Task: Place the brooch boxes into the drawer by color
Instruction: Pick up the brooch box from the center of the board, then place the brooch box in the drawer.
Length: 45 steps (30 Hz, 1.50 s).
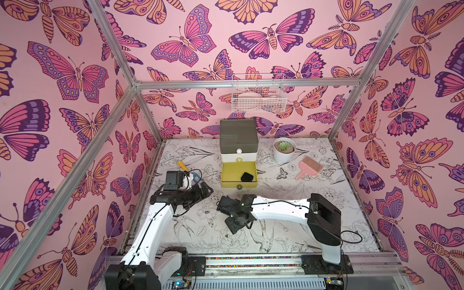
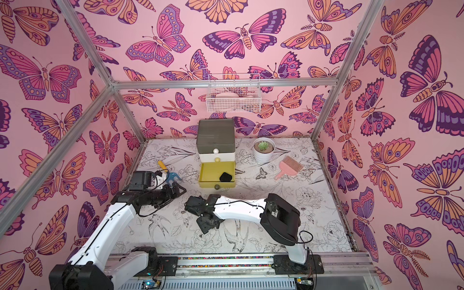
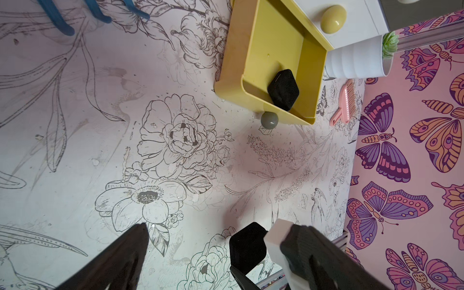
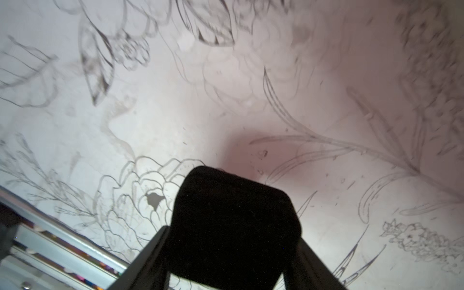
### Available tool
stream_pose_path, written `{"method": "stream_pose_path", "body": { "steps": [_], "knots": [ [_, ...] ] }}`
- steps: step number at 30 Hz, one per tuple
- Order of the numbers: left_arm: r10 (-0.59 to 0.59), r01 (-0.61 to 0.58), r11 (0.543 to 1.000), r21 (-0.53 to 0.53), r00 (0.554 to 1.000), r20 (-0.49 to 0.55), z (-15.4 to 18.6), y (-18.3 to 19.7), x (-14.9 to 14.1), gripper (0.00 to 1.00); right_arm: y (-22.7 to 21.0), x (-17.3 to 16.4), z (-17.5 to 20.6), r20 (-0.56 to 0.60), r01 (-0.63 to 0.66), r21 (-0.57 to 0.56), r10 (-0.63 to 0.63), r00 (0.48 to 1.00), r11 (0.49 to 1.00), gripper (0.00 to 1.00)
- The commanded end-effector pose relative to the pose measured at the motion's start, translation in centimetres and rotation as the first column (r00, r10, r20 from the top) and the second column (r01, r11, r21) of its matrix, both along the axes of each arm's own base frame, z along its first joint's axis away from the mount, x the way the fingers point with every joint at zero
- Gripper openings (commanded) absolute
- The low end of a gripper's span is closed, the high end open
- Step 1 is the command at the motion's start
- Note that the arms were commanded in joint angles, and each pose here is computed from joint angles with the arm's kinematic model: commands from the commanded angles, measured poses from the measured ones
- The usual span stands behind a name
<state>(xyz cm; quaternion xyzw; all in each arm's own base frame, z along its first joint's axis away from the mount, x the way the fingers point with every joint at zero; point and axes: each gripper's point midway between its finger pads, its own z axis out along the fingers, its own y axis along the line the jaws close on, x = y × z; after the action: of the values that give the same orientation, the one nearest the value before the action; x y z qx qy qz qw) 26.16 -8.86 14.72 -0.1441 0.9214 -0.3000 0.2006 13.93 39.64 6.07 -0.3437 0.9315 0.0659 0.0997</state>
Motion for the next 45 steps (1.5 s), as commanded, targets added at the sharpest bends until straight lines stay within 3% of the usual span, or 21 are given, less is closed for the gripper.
{"method": "stream_pose_path", "body": {
  "steps": [1,9,16,26,36,45],
  "knots": [
    [-0.02,0.021,1.0,-0.02,0.999,0.035,1.3,-0.3,0.1,1.0,-0.2,3.4,3.3,0.085,0.016,0.029,-0.018,0.996,0.999,0.6],
    [0.005,-0.004,0.999,-0.035,1.0,0.025,0.9,-0.3,-0.9,1.0,-0.8,13.4,9.4,0.144,0.175,0.211,-0.208,0.968,0.962,0.59],
    [-0.003,0.003,0.999,-0.034,1.0,0.025,0.7,-0.3,-1.7,1.0,-0.2,19.7,11.4,0.197,0.245,0.277,-0.305,0.932,0.929,0.59],
    [0.001,0.0,0.999,-0.041,1.0,0.026,1.2,-0.4,-1.9,1.0,2.8,22.5,8.5,0.214,0.234,0.269,-0.295,0.931,0.934,0.6],
    [0.003,-0.003,0.999,-0.038,1.0,0.01,0.6,-0.6,-2.2,1.0,2.0,23.8,5.0,0.252,0.235,0.161,-0.271,0.929,0.959,0.61],
    [-0.006,0.006,0.999,-0.038,1.0,-0.001,0.4,-0.9,-2.3,1.0,2.4,24.2,2.7,0.25,0.24,0.147,-0.271,0.929,0.96,0.62]
  ]
}}
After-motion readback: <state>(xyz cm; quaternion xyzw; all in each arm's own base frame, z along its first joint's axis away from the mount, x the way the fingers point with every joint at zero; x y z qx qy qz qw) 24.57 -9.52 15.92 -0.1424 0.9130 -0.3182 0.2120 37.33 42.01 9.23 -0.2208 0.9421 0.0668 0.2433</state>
